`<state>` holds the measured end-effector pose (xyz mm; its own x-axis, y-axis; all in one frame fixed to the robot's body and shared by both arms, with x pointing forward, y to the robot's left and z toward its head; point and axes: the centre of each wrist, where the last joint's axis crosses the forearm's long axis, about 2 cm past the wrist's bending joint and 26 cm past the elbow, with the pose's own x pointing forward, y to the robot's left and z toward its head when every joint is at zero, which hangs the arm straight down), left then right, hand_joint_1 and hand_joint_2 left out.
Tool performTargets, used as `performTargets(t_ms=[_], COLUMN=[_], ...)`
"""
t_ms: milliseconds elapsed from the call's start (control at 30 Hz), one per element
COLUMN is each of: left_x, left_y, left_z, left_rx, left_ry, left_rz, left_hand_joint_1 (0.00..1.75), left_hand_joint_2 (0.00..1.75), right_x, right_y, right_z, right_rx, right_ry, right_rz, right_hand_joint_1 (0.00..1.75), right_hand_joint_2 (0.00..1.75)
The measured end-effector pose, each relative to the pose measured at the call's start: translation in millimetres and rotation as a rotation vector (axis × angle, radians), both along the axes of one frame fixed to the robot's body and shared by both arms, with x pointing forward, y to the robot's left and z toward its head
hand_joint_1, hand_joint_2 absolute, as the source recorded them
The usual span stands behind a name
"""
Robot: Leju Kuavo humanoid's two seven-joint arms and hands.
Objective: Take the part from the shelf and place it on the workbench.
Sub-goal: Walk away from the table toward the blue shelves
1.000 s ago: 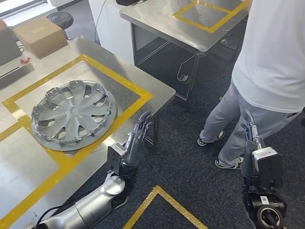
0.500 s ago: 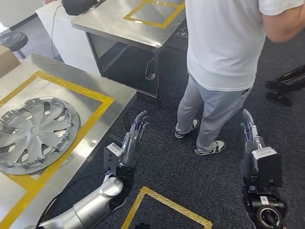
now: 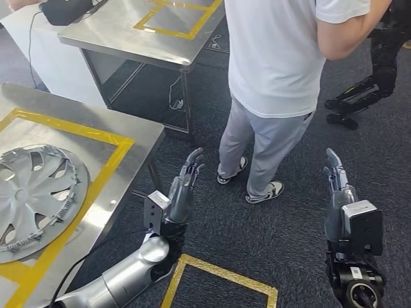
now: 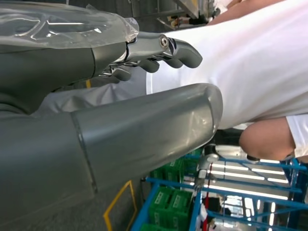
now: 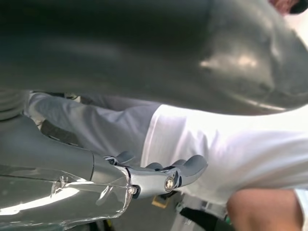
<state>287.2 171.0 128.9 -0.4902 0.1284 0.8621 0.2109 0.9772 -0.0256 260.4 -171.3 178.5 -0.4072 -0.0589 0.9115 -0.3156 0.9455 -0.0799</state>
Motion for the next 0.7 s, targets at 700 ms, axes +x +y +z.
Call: performTargets(t_ms=[700], left_x=[-1.0], left_y=[4.6], left_z=[-1.3], left_rx=[0.003], left_ry=[0.033], left_rz=[0.002], left_hand_joint_1=[0.00], left_hand_joint_2=[0.00], right_x=[-2.2], right_y=[3.2], right_z=[-1.6], right_rx=[0.006], right_ry=[0.011], right_rz=[0.015], right_hand_joint_1=[0.00], right_hand_joint_2=[0.00])
